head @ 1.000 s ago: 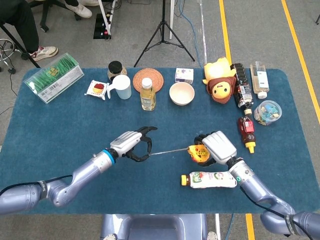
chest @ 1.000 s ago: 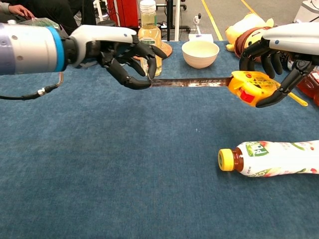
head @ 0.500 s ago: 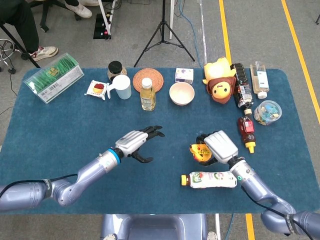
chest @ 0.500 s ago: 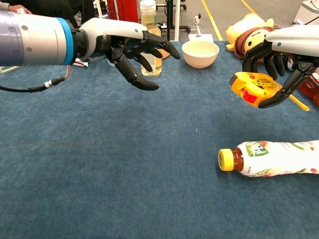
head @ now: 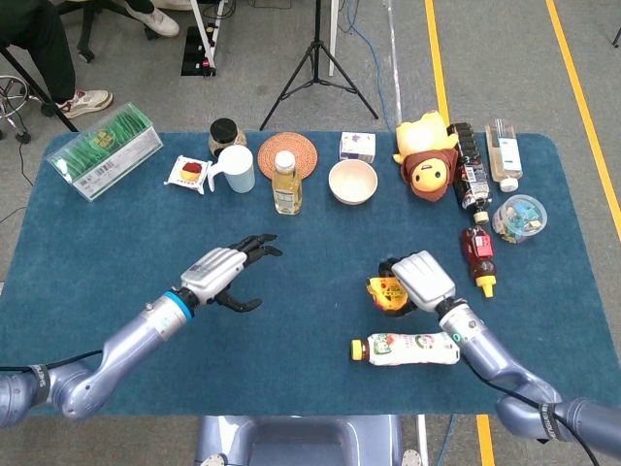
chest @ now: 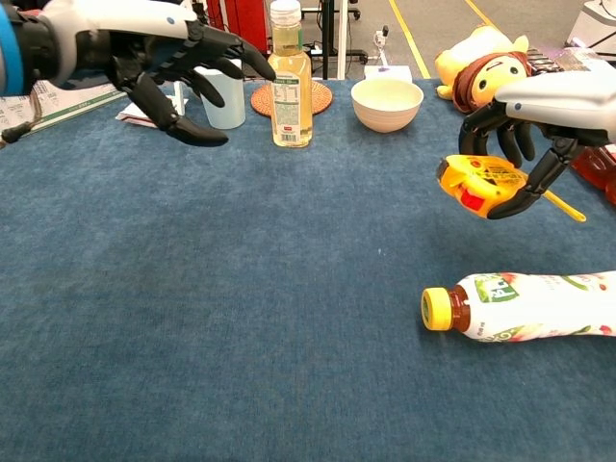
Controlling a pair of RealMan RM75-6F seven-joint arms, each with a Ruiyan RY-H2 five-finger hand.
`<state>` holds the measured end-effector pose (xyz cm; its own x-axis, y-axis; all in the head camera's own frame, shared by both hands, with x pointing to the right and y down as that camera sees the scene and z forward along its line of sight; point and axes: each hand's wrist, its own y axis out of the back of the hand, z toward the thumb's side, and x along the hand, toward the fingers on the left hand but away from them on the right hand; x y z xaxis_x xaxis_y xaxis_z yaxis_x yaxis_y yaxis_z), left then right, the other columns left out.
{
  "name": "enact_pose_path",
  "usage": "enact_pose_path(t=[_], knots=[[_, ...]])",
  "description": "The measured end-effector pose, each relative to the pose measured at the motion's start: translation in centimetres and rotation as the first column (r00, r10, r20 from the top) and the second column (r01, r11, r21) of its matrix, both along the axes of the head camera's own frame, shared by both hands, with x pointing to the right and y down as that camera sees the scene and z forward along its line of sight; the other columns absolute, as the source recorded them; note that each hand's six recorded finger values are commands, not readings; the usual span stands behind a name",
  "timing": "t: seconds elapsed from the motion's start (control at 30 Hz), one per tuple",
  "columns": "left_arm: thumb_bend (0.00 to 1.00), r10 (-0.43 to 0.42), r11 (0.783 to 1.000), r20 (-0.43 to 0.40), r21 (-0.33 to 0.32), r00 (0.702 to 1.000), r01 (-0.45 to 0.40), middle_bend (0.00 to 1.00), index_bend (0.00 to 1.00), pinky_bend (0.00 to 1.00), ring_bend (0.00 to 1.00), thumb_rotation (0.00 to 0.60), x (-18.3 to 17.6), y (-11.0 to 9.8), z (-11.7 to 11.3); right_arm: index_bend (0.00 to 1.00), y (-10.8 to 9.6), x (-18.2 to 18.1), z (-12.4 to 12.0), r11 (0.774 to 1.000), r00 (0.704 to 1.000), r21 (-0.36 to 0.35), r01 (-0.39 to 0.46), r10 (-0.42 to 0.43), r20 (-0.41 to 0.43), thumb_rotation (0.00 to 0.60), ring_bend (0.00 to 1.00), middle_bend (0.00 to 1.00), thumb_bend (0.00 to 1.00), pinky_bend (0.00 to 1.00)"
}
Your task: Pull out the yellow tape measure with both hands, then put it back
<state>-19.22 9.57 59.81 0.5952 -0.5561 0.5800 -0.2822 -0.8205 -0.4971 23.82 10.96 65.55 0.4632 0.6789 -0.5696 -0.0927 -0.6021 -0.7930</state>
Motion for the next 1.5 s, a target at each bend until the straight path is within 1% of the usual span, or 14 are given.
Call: enact_pose_path(t=[0.33,0.43,0.57,0.67,0.83,0.93,1.0,1.13,1.17,1.23,1.3,1.37,1.43,1.5], knots=[[0.28,-0.027,0.999,0.027,0.041,0.999,0.026,0.04,0.13,0.14,0.0,0.6,-3.1,0.5,-1.4,0.49,-0.9,0.8,2.6,0.999,0.998,-0.03,-0.019,0.017,-0.066,0.475,0.48,0.54,0.05,0.42],[0.28,-0.039,0.998,0.027,0.047,0.999,0.037,0.04,0.13,0.14,0.0,0.6,-3.8,0.7,-1.7,0.42,-1.1,1.1,3.4,0.999,0.996,-0.035,-0.03,0.027,-0.085,0.475,0.42,0.48,0.06,0.39],[0.28,-0.045,0.998,0.032,0.049,0.998,0.044,0.04,0.13,0.14,0.0,0.6,-4.5,0.9,-1.8,0.26,-1.2,1.4,4.2,0.998,0.993,-0.043,-0.035,0.03,-0.113,0.472,0.29,0.36,0.05,0.3],[0.28,-0.051,0.998,0.037,0.05,0.998,0.049,0.04,0.13,0.14,0.0,0.6,-5.1,1.1,-1.9,0.16,-1.3,1.5,4.4,0.999,0.991,-0.037,-0.028,0.023,-0.13,0.471,0.23,0.29,0.04,0.25],[0.28,-0.062,0.997,0.039,0.053,0.997,0.06,0.04,0.13,0.14,0.0,0.6,-5.7,1.0,-1.9,0.11,-1.4,1.6,4.3,0.999,0.989,-0.028,-0.03,0.025,-0.148,0.473,0.21,0.24,0.04,0.24],[0.28,-0.066,0.997,0.042,0.052,0.997,0.064,0.04,0.13,0.14,0.0,0.6,-5.9,1.1,-1.8,0.14,-1.4,1.6,4.0,0.999,0.988,-0.025,-0.027,0.023,-0.151,0.474,0.23,0.27,0.04,0.27],[0.28,-0.069,0.997,0.046,0.05,0.997,0.067,0.04,0.15,0.14,0.0,0.6,-6.2,1.2,-1.8,0.21,-1.5,1.6,3.6,0.999,0.989,-0.016,-0.028,0.026,-0.147,0.477,0.28,0.32,0.04,0.32],[0.28,-0.087,0.995,0.062,0.048,0.994,0.084,0.05,0.38,0.17,0.0,0.6,-7.2,1.4,-1.7,0.36,-2.0,1.7,2.3,0.998,0.991,0.029,-0.055,0.058,-0.119,0.472,0.4,0.4,0.05,0.42],[0.28,-0.099,0.994,0.069,0.048,0.993,0.096,0.07,0.41,0.18,0.0,0.6,-7.6,1.5,-1.7,0.4,-2.2,1.9,1.8,0.996,0.992,0.05,-0.069,0.074,-0.105,0.471,0.44,0.43,0.06,0.44],[0.28,-0.119,0.992,0.078,0.056,0.99,0.115,0.09,0.42,0.19,0.0,0.6,-8.2,1.5,-1.7,0.45,-2.5,2.3,0.9,0.992,0.992,0.085,-0.092,0.099,-0.082,0.473,0.49,0.48,0.07,0.48],[0.28,-0.137,0.988,0.098,0.08,0.986,0.129,0.11,0.43,0.2,0.0,0.6,-9.1,1.5,-1.7,0.5,-2.8,2.9,-0.2,0.985,0.99,0.124,-0.122,0.13,-0.053,0.477,0.53,0.54,0.1,0.54],[0.28,-0.152,0.984,0.132,0.116,0.98,0.137,0.14,0.45,0.21,0.02,0.6,-10.1,1.6,-1.7,0.54,-2.8,3.7,-1.1,0.976,0.987,0.158,-0.15,0.157,-0.03,0.479,0.55,0.57,0.12,0.57],[0.28,-0.175,0.976,0.162,0.156,0.971,0.15,0.17,0.46,0.22,0.05,0.6,-11.3,1.9,-1.9,0.56,-2.7,4.5,-1.8,0.967,0.984,0.19,-0.17,0.177,-0.02,0.476,0.57,0.59,0.13,0.57],[0.28,-0.215,0.962,0.194,0.211,0.957,0.174,0.19,0.48,0.23,0.07,0.6,-12.7,2.2,-2.2,0.58,-2.4,5.4,-2.4,0.956,0.98,0.226,-0.19,0.197,-0.009,0.474,0.59,0.61,0.13,0.58]])
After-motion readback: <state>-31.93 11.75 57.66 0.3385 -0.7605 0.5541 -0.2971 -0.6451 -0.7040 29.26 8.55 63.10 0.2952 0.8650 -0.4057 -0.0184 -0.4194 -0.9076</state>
